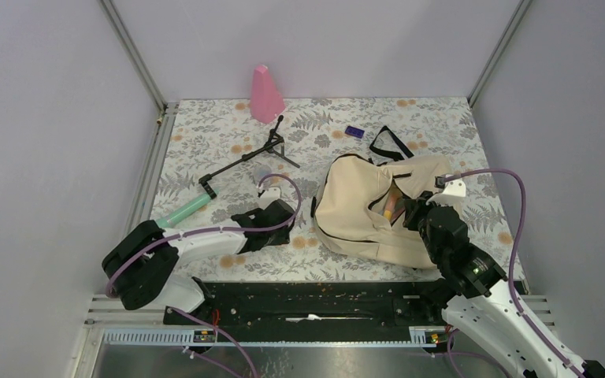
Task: Pack the student bag
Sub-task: Pick up the stationery from the center of the board.
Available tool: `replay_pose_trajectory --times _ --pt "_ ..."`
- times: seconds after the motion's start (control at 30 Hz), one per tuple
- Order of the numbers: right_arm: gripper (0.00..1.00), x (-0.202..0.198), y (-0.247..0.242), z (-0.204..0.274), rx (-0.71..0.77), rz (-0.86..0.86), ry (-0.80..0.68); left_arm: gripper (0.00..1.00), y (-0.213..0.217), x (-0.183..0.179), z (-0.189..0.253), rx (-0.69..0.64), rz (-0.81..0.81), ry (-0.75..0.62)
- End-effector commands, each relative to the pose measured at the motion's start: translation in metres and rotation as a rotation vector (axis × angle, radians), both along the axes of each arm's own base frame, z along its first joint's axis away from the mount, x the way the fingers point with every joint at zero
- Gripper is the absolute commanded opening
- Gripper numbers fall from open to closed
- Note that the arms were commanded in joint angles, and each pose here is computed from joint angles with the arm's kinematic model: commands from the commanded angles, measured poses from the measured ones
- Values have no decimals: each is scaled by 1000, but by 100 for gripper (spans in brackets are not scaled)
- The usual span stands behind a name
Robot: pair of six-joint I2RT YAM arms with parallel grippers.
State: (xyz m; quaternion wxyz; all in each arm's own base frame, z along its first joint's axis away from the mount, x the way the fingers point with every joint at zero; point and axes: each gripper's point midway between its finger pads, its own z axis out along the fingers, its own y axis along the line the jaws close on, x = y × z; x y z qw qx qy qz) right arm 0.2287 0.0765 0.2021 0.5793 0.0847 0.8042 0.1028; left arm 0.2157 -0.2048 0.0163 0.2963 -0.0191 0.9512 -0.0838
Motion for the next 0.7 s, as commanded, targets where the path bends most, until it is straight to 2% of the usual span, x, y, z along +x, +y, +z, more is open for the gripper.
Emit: replay_pose_trajectory --times 0.0,0.37,0.47,0.67 --pt "0 7 1 35 78 -22 -111 43 18 -18 -18 104 9 81" --pt "0 6 1 33 84 -24 -107 41 35 -24 -23 235 19 103" --pt "0 6 1 33 87 -24 -106 37 35 -27 -28 247 8 119" --pt "0 6 1 35 89 -23 -113 23 29 -25 -21 230 13 85"
